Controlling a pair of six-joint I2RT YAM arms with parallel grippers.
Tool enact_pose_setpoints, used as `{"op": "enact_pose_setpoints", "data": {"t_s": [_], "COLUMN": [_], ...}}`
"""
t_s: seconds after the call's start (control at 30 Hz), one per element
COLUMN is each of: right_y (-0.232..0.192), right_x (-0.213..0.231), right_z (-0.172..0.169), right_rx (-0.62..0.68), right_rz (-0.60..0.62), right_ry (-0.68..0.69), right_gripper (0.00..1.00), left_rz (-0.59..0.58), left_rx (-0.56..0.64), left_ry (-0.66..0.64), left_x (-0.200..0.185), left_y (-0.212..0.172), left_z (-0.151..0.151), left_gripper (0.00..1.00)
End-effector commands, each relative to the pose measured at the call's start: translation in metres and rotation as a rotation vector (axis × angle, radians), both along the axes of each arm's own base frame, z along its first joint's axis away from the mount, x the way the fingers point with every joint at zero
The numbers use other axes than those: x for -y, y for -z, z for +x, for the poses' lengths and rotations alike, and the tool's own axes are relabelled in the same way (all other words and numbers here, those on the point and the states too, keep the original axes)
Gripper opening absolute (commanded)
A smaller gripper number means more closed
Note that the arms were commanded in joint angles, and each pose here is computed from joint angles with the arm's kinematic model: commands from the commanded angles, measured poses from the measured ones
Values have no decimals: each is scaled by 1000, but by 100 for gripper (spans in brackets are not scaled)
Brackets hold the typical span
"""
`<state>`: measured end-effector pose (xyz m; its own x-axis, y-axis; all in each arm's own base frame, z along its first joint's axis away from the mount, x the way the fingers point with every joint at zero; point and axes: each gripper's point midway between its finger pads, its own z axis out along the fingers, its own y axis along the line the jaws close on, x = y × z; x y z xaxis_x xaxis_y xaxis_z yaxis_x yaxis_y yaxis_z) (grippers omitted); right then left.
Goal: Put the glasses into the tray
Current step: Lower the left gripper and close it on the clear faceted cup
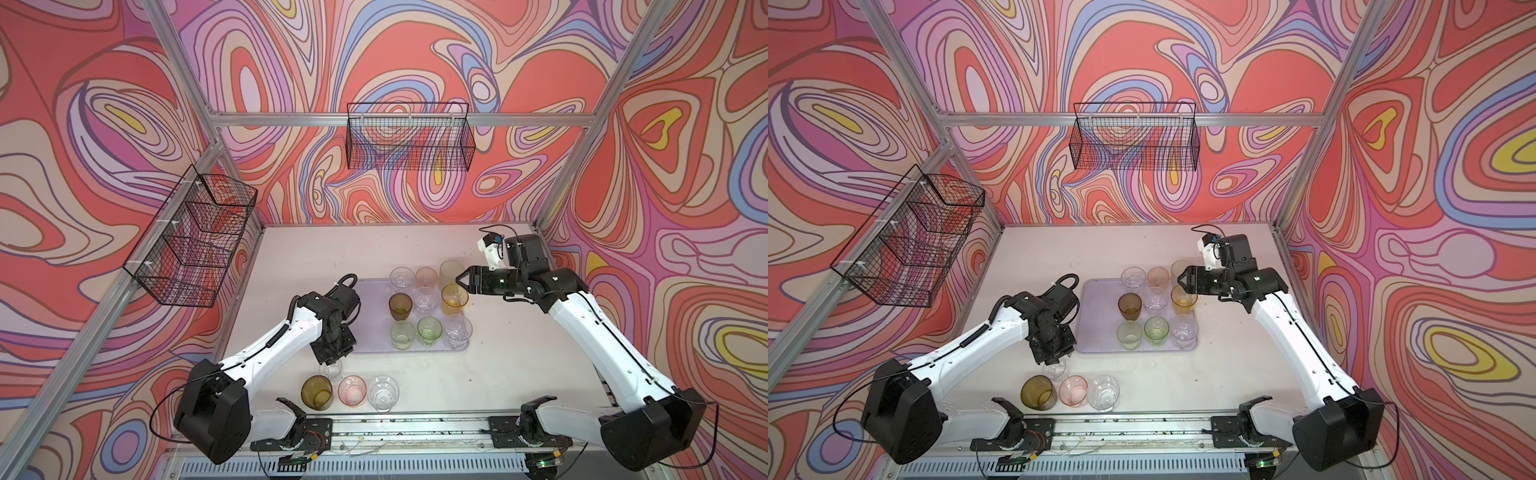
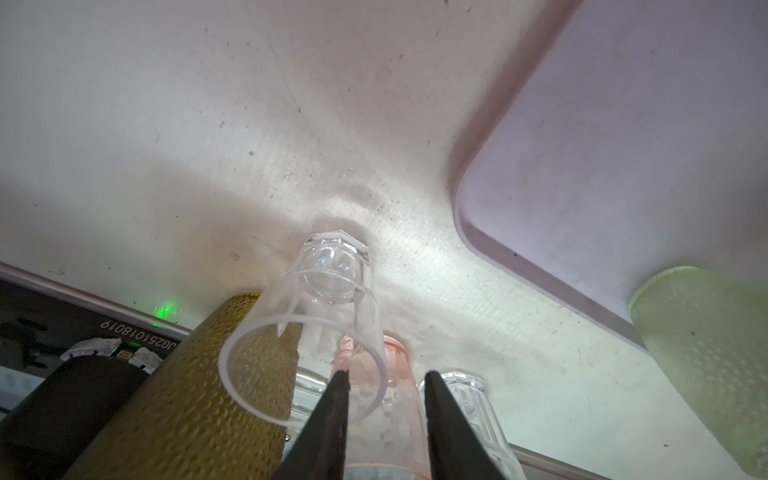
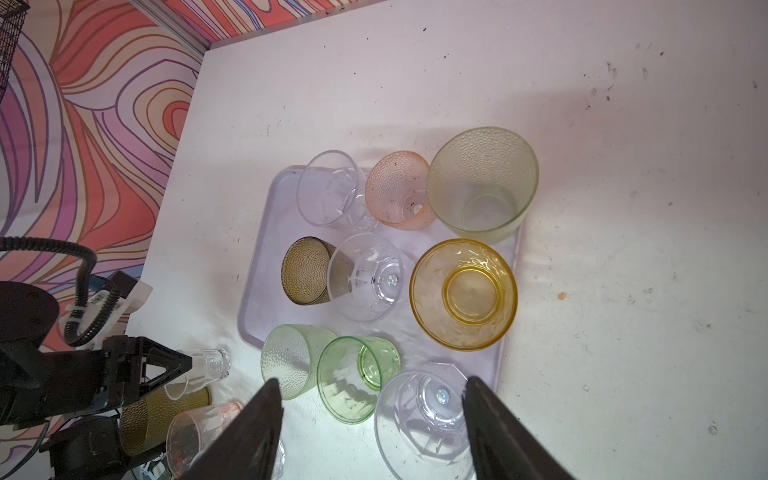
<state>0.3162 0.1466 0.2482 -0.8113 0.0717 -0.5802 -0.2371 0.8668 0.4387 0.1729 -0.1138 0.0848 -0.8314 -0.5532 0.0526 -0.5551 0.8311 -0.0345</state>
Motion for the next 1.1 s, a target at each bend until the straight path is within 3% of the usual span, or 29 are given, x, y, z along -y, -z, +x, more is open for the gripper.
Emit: {"op": "enact_pose_setpoints", "data": {"t_s": [0.0,1.07], "right_y": [-4,-1], "right_x": [1,1], "right_z": [-1,-2], "right_rx": [8,-2], "right_rz": [6,9], "right_ry": [0,1], "right_gripper": [71,71], "left_rz": [3,70], "left_rx": [-15,-60], "left_ry": [-8,53], "left_x": [-1,-13], "left_y": [6,17], "left_z": [-2,-6], "left_gripper": [32,8]}}
